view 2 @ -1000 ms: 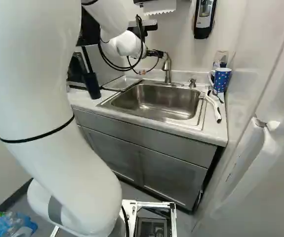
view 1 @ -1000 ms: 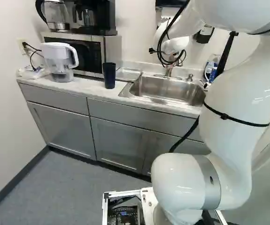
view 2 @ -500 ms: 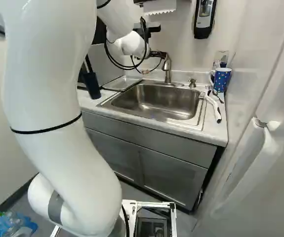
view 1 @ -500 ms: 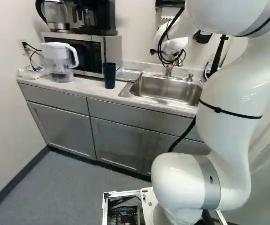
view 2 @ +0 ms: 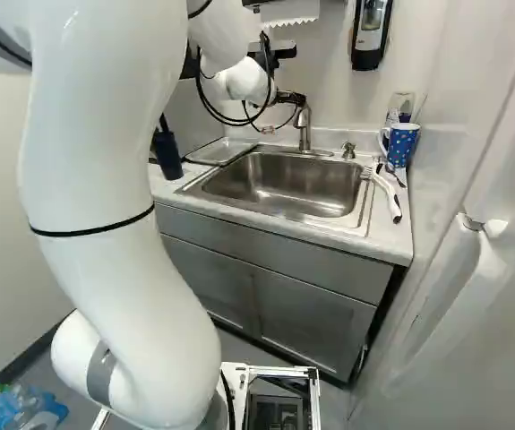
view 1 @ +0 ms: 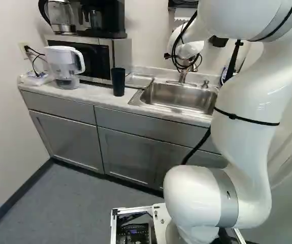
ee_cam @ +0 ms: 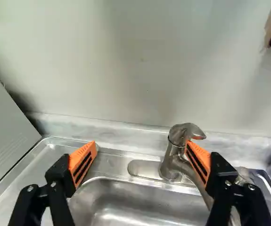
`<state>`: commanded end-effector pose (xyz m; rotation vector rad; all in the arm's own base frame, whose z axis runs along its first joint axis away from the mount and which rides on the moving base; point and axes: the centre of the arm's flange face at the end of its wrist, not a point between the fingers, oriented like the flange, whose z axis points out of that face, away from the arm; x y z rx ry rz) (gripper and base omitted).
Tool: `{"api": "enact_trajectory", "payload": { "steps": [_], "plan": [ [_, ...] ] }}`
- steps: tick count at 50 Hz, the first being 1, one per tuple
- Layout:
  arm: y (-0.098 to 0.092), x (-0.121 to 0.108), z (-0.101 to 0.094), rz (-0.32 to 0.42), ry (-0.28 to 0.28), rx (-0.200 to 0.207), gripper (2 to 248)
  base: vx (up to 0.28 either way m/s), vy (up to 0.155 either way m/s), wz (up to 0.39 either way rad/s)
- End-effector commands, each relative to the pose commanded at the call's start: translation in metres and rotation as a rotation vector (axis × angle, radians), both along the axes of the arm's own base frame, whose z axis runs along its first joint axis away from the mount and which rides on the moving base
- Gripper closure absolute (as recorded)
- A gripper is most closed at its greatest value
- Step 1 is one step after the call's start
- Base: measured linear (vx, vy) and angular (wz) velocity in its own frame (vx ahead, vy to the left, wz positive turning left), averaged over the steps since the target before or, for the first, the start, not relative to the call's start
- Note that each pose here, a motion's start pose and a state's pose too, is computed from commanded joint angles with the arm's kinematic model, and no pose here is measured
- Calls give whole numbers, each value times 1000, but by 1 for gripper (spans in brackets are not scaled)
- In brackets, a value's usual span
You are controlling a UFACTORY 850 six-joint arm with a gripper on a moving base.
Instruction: Rinse the cup and place it in the tray
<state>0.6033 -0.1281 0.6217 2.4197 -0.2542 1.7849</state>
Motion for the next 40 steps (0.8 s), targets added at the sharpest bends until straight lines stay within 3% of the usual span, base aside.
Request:
{"api": "enact_trajectory", "payload": {
  "steps": [19,40],
  "plan": [
    [-1,6,0,0,-6,-1,3,0,0,0],
    [-3,16,3,0,-55,-12,3,0,0,0]
  ]
}}
